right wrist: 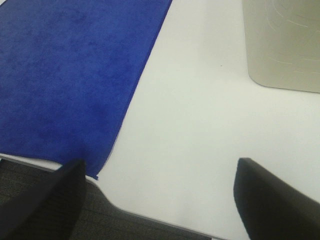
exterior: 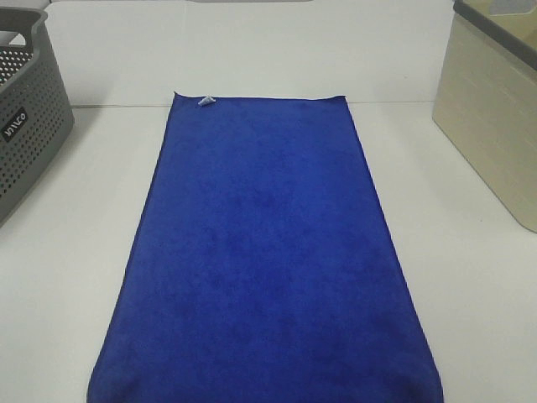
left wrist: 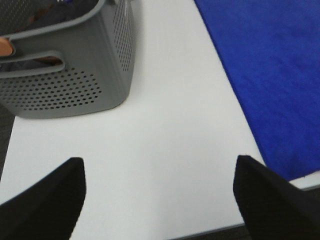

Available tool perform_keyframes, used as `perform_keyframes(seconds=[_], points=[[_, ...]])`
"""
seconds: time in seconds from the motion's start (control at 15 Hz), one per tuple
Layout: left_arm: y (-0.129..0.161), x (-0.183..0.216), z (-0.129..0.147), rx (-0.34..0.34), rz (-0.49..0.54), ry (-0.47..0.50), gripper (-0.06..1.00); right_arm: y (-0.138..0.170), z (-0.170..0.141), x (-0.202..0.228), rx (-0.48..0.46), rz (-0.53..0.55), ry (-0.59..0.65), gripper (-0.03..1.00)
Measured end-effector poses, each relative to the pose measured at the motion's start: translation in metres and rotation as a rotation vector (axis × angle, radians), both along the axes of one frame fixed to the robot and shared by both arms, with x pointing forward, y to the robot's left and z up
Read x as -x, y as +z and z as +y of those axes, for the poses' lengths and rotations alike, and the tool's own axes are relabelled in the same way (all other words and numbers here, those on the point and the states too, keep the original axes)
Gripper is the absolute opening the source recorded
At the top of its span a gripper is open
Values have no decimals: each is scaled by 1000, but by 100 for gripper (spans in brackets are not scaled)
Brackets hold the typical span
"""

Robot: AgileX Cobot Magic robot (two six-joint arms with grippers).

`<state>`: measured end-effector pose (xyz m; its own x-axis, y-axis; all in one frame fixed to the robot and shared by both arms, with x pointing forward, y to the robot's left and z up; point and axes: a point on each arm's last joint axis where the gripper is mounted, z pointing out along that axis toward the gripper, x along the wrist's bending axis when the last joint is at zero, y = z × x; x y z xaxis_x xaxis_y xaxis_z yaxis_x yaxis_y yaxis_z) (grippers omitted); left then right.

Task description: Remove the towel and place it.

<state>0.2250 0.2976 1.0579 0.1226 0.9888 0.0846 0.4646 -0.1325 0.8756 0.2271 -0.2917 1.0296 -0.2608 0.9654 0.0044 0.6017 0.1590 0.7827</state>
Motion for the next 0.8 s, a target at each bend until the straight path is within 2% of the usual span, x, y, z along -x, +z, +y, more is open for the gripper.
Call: perform_keyframes(seconds=[0.4, 0.53, 0.6, 0.8], points=[[-2, -5, -1, 10, -28, 3, 76, 0, 0, -1, 2, -12, -4, 79], [-2, -5, -1, 10, -28, 45, 76, 0, 0, -1, 2, -12, -4, 79], [-2, -5, -2, 8, -28, 97, 76, 0, 0, -2, 3, -12, -30, 79], [-2, -5, -2, 7, -28, 107, 76, 0, 0, -2, 2, -13, -77, 79]])
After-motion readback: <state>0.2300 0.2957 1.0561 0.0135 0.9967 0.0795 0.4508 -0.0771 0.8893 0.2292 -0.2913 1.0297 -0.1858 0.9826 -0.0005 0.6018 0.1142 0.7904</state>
